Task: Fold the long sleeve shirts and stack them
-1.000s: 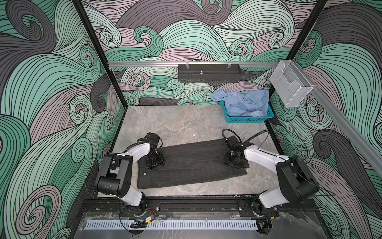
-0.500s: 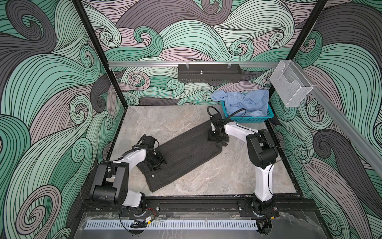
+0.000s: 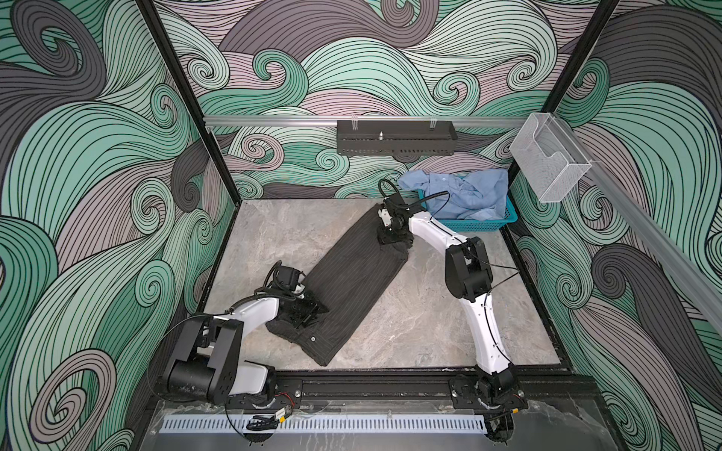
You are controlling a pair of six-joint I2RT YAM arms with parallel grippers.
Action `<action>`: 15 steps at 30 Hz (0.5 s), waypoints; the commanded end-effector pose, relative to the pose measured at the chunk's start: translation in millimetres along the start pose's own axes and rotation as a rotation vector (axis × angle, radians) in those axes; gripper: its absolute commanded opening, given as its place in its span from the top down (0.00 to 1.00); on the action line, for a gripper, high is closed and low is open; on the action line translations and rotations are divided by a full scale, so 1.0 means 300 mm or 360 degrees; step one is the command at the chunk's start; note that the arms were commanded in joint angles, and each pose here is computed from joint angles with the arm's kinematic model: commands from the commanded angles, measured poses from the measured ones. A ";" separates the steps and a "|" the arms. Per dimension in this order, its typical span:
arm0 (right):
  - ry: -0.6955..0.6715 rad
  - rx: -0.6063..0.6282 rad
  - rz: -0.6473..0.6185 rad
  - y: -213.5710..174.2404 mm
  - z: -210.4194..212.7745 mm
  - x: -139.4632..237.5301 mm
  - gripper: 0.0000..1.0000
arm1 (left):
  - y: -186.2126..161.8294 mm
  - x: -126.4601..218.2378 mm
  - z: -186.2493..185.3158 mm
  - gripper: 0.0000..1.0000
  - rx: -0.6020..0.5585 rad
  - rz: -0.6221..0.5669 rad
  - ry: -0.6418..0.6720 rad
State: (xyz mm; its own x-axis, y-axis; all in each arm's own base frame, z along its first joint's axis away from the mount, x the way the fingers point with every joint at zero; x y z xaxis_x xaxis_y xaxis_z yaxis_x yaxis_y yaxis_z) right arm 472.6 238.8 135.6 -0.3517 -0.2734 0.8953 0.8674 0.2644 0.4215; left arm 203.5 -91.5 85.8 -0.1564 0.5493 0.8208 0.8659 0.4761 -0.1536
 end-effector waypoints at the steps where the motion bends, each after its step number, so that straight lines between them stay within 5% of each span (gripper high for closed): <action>1: -0.0084 0.0033 -0.0156 0.023 0.036 0.290 0.42 | -0.063 0.056 0.058 0.53 0.0080 0.0005 0.0288; 4: -0.0130 -0.0093 -0.0185 -0.042 0.030 0.408 0.33 | -0.027 0.171 -0.051 0.47 -0.0097 -0.0199 0.0227; 8: -0.0115 -0.0317 -0.0102 -0.185 0.018 0.450 0.34 | 0.042 0.235 -0.123 0.46 -0.0239 -0.0411 0.0257; 15: 0.0014 -0.0560 0.0140 -0.420 0.072 0.296 0.36 | 0.154 0.145 -0.146 0.47 -0.0228 -0.0113 0.0528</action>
State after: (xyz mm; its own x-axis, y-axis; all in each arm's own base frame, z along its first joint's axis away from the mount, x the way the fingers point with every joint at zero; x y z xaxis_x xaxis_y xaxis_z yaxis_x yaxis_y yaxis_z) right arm 336.5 192.3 205.1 -0.3719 -0.2629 0.8902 0.9204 0.0204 0.3905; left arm 262.9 -82.9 158.5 -0.2333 0.3237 0.9170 0.8946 0.4410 0.0719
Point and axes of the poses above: each gripper's point midway between its finger pads, its own x axis back along the fingers, its own z axis along the line the jaws close on, y = z × x, the point moved 8 cm from there along x, back along the fingers, and after that the axes turned 1 degree about -x, right-handed, at the moved point
